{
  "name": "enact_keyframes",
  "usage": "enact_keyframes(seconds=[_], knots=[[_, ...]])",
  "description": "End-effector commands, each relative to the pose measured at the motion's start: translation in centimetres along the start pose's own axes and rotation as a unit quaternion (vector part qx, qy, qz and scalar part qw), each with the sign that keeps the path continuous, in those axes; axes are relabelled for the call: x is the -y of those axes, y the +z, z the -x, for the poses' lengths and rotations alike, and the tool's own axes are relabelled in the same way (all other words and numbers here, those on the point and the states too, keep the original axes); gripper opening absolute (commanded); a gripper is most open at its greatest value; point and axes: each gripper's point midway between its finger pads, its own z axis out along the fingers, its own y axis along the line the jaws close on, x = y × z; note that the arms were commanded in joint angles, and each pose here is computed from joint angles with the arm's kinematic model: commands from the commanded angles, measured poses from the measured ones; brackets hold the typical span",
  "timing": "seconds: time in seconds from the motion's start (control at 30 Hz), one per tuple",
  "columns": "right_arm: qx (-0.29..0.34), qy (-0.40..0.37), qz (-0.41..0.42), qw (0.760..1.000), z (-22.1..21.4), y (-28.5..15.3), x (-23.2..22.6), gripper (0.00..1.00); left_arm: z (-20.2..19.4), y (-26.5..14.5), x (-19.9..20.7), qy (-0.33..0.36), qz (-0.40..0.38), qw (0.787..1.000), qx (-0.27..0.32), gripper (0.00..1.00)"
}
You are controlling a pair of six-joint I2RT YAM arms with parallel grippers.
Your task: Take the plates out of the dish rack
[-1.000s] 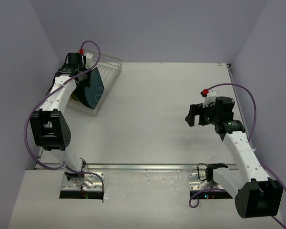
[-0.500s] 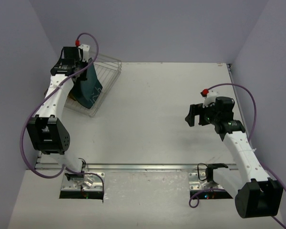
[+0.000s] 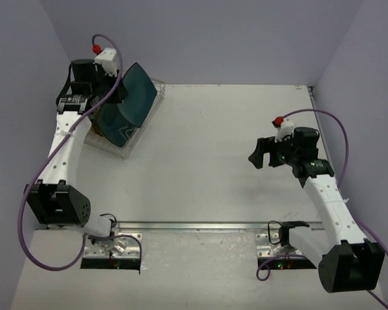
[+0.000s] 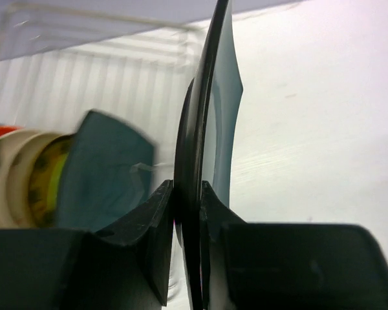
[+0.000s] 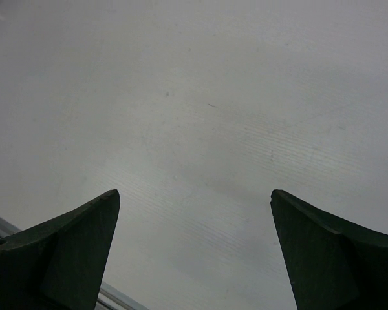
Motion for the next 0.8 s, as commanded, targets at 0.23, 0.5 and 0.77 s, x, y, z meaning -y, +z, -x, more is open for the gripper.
enact_keyframes(seconds=[0.23, 0.5, 0.77], knots=[[0.124, -0.046, 0.226, 0.965, 15.4, -3.8, -8.6, 0.98, 1.4, -8.2, 21.2, -0.052, -0.471, 0.88, 0.03, 0.0], [0.11, -0.071, 0.298, 0.946, 17.9, -4.3, -11.3, 0.84, -3.7, -6.8, 24.3, 0.014, -0.497, 0.866, -0.052, 0.0], [0.028, -0.084, 0.336, 0.938, 11.6, -1.5, -14.3, 0.77, -5.2, -6.3, 25.8, 0.034, -0.505, 0.86, -0.071, 0.0]])
